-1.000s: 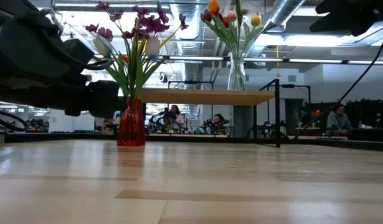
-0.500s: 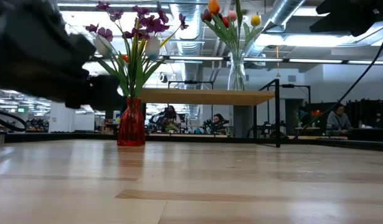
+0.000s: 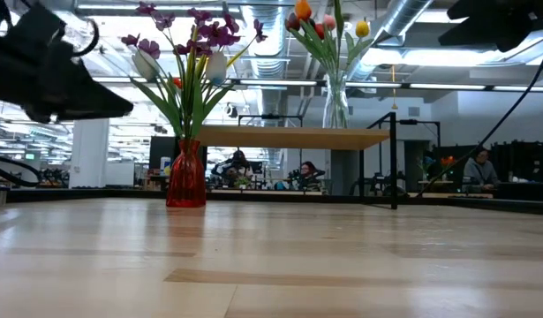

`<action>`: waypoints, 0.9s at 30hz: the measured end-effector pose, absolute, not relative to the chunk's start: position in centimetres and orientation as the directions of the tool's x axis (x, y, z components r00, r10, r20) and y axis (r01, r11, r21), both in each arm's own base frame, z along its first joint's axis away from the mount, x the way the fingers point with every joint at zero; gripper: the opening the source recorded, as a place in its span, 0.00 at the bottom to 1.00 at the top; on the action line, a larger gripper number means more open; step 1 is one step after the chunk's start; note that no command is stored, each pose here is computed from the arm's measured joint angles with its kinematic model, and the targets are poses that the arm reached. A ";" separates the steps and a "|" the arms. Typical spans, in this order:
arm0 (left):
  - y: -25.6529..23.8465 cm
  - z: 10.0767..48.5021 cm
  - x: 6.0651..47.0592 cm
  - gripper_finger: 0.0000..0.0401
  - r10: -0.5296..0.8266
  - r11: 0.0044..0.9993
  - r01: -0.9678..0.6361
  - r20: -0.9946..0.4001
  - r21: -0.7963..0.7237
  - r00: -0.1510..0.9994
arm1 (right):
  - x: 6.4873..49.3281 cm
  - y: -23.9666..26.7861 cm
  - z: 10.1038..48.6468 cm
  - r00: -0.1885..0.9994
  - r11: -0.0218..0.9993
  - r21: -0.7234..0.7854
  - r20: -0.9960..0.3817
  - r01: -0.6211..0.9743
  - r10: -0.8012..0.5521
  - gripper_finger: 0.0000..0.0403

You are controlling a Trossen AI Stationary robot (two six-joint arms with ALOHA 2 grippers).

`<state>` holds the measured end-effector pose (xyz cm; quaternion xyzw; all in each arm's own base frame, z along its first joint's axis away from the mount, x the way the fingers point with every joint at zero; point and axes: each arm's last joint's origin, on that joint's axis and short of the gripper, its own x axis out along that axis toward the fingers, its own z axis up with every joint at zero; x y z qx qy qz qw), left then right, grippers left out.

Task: Pick and place flowers into a vace then onto a shelf
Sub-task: Put the red vase filled with flowers on the shelf

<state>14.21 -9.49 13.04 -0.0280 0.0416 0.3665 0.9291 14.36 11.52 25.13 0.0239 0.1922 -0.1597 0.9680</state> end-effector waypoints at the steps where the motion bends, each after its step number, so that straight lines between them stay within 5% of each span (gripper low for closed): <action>1: -9.9 13.3 14.4 0.46 0.648 0.755 -0.655 -0.116 -0.028 0.753 | 14.4 11.5 25.1 0.875 0.947 -0.012 -0.379 0.321 -0.301 0.69; 9: -12.4 16.1 16.3 0.37 0.295 0.954 -0.301 -0.163 -0.011 0.942 | 14.8 11.1 25.2 0.868 0.937 -0.001 -0.374 0.351 -0.325 0.69; 16: -8.9 12.7 15.0 0.31 0.393 0.910 -0.411 -0.199 -0.060 0.898 | 15.0 12.0 24.5 0.866 0.946 -0.036 -0.392 0.323 -0.311 0.69; 27: -6.4 12.8 14.3 0.23 0.484 0.873 -0.487 -0.084 -0.023 0.871 | 16.0 12.4 23.3 0.840 0.936 -0.095 -0.416 0.340 -0.348 0.69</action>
